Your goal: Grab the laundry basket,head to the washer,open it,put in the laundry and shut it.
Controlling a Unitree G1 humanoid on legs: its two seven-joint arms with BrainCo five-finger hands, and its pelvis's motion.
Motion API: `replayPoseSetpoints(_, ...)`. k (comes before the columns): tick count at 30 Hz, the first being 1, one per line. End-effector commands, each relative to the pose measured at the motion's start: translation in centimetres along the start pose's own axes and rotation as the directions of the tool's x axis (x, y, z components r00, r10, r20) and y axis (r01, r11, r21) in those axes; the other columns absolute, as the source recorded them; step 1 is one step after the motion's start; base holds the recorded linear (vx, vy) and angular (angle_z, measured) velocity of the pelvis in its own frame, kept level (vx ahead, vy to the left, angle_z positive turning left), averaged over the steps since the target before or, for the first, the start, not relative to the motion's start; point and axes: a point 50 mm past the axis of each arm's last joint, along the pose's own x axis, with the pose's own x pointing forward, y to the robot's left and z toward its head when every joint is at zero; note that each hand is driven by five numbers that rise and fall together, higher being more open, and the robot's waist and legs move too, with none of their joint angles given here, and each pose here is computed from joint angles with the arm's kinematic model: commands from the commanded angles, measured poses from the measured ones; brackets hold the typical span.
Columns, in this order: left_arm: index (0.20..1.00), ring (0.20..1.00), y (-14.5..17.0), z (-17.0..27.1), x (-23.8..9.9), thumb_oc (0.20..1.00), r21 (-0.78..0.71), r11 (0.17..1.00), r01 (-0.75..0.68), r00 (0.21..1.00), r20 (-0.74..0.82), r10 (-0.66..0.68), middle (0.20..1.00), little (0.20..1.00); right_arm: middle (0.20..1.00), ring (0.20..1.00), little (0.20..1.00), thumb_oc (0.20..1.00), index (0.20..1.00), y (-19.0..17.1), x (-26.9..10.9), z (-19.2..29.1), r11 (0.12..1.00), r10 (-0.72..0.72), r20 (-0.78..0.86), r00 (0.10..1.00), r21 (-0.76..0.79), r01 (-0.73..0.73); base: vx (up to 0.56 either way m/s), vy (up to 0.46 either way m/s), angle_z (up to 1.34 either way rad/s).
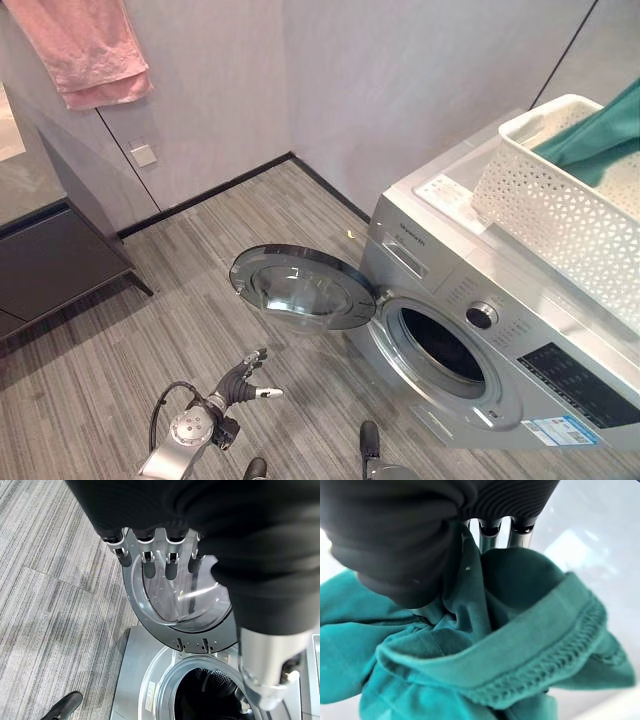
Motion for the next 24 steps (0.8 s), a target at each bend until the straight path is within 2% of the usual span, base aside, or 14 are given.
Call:
replayPoseSetpoints(1,1.000,1.000,1.3,1.5,0.2,1.000,0.074,0.997,-0.033,0.997,0.070,0.027,1.000,1.000,0.200,0.200,0.200,0.200,0.200,-4.2,-0.1,2.9,0.979,-0.184,0.127,0.975,0.109,0.171,0.01,0.026,0.20)
replayPoseSetpoints(7,1.000,1.000,0.9,1.2,0.5,1.000,0.072,0.996,-0.048,0.997,0.063,0.043,1.000,1.000,0.200,0.200,0.200,0.200,0.200,-4.0,-1.4,5.6,0.971,-0.222,0.309,0.925,0.157,0.181,0.00,0.026,0.02)
replayPoseSetpoints(12,1.000,1.000,1.0,1.2,0.5,1.000,0.076,0.995,-0.065,0.996,0.063,0.060,1.000,1.000,0.200,0.200,0.200,0.200,0.200,-3.8,-2.9,6.3,0.961,-0.256,0.396,0.882,0.205,0.186,0.00,0.030,-0.05)
replayPoseSetpoints(24,1.000,1.000,0.9,0.9,0.6,1.000,0.091,0.992,-0.082,0.996,0.050,0.078,1.000,1.000,0.200,0.200,0.200,0.200,0.200,-3.6,-6.2,6.7,0.928,-0.294,0.512,0.807,0.354,0.113,0.01,0.024,-0.19)
